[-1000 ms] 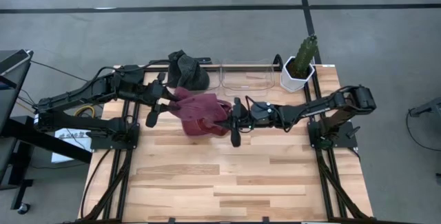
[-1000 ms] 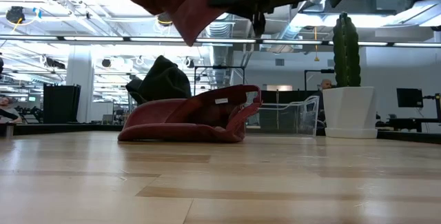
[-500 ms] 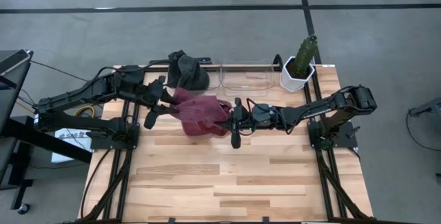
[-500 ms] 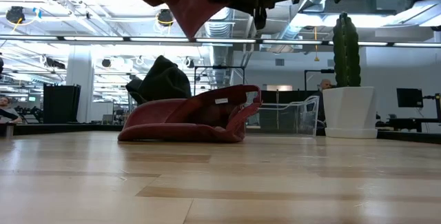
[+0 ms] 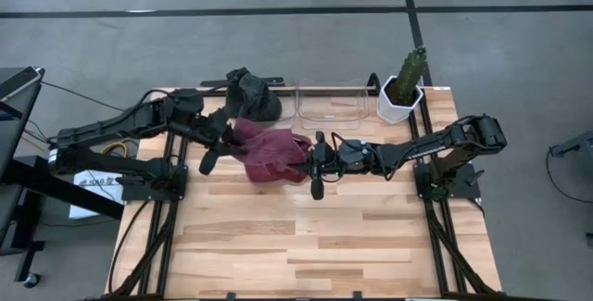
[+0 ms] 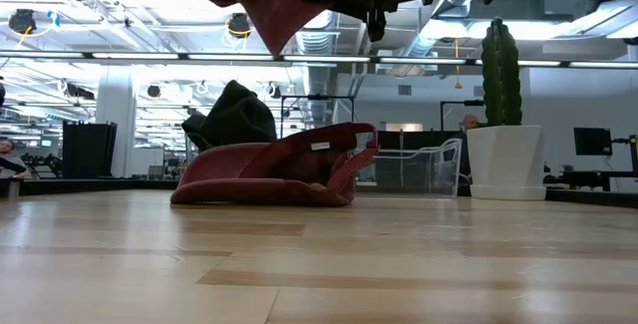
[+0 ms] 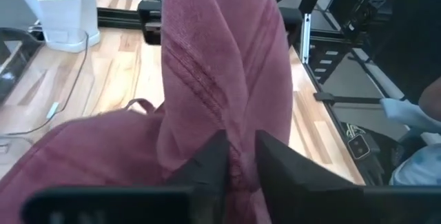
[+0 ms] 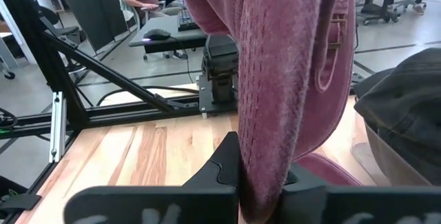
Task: Pick & Place hat
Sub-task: Put the right red cap into the right transparent bin
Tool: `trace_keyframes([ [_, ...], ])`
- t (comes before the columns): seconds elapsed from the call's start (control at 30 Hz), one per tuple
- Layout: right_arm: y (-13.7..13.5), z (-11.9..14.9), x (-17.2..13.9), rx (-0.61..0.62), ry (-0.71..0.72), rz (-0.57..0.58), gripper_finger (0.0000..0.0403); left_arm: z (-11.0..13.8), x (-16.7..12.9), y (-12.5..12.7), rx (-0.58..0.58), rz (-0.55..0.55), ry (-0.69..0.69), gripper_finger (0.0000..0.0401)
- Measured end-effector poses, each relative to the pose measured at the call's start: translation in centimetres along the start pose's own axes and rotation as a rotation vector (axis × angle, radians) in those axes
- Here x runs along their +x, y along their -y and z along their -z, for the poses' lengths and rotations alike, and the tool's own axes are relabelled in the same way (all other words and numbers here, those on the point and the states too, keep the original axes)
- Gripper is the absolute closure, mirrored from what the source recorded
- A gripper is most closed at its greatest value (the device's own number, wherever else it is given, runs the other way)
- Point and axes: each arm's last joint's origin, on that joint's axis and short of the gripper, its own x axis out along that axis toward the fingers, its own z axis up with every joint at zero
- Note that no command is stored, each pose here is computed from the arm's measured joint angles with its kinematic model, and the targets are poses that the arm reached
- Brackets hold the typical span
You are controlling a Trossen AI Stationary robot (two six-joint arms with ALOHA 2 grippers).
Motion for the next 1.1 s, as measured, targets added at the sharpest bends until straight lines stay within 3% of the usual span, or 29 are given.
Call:
trace_keyframes([
  [0.13, 0.0, 0.1, 0.0, 0.002, -0.009, 0.0, 0.0398, -0.4, 0.4, 0.3, 0.016, 0.018, 0.026, 0.0377],
  [0.47, 0.1, 0.7, 0.0, 0.046, -0.072, 0.027, 0.0363, -0.6, 0.7, 1.1, 0.028, 0.034, 0.039, 0.0375],
  [0.87, 0.3, 2.2, -0.2, 0.058, -0.226, 0.052, 0.0239, -1.2, 1.0, 2.4, 0.024, 0.094, 0.094, 0.0373],
  [1.1, 0.3, 2.3, -0.3, 0.092, -0.231, 0.057, 0.0162, -1.3, 1.1, 2.9, 0.01, 0.091, 0.098, 0.0373],
])
